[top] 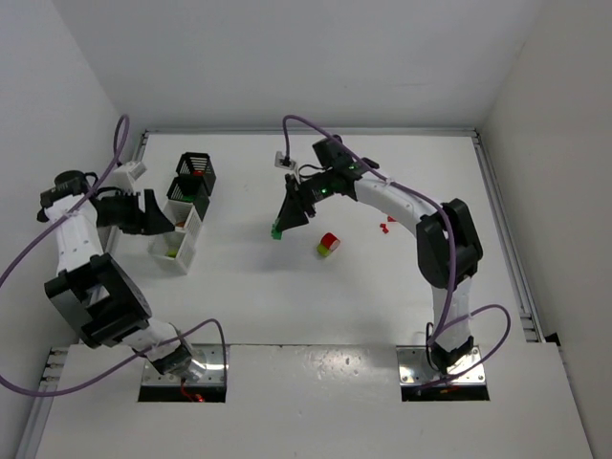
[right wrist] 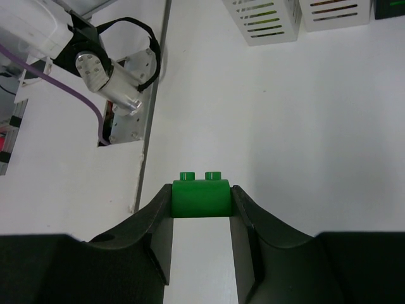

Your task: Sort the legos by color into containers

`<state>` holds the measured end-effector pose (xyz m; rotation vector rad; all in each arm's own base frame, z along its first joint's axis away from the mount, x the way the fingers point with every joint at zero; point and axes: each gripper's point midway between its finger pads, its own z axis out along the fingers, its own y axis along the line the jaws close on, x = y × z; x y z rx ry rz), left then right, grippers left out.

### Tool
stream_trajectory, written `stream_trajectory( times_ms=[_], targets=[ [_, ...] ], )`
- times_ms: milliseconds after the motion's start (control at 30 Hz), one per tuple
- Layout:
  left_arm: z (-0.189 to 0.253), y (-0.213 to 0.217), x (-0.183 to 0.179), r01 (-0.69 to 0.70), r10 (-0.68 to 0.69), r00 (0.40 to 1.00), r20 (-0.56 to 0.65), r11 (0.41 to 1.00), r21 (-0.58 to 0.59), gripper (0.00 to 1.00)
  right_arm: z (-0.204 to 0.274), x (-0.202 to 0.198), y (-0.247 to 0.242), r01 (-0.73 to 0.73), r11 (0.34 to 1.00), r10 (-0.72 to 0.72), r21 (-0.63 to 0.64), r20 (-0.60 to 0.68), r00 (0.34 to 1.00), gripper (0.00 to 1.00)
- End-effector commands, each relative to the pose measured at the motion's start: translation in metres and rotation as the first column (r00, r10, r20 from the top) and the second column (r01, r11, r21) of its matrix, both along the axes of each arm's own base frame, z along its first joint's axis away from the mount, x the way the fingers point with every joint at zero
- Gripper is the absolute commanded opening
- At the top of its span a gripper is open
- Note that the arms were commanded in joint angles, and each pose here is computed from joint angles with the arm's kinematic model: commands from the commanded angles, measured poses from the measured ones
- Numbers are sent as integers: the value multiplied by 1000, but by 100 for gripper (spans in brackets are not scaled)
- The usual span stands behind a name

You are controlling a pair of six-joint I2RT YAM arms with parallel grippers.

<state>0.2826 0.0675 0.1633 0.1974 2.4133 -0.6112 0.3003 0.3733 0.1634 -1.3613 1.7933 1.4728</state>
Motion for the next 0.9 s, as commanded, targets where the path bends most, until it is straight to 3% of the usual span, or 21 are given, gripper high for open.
stream_trajectory(
  times_ms=[0,133,233,400,633,867],
  targets=[
    [52,-63,5,270,-233,951,202,945,-184,70,31,7,17,-50,995,39,87,115,993,0],
    [80,-115,8,415,-326,894,306,860,-297,70,34,0,27,-89,991,77,104,114,990,0],
    [77,-151,1,526,-437,840,321,803,-282,70,44,-5,36,-111,986,95,126,128,987,0],
    [86,-201,5,615,-505,779,373,730,-298,70,54,-4,44,-132,978,108,163,147,983,0],
    [77,-240,-2,659,-563,740,367,718,-227,70,63,-5,51,-128,975,103,180,142,985,0],
    [72,-249,-7,672,-585,731,351,706,-223,69,68,-8,51,-130,972,107,198,119,987,0]
  ],
)
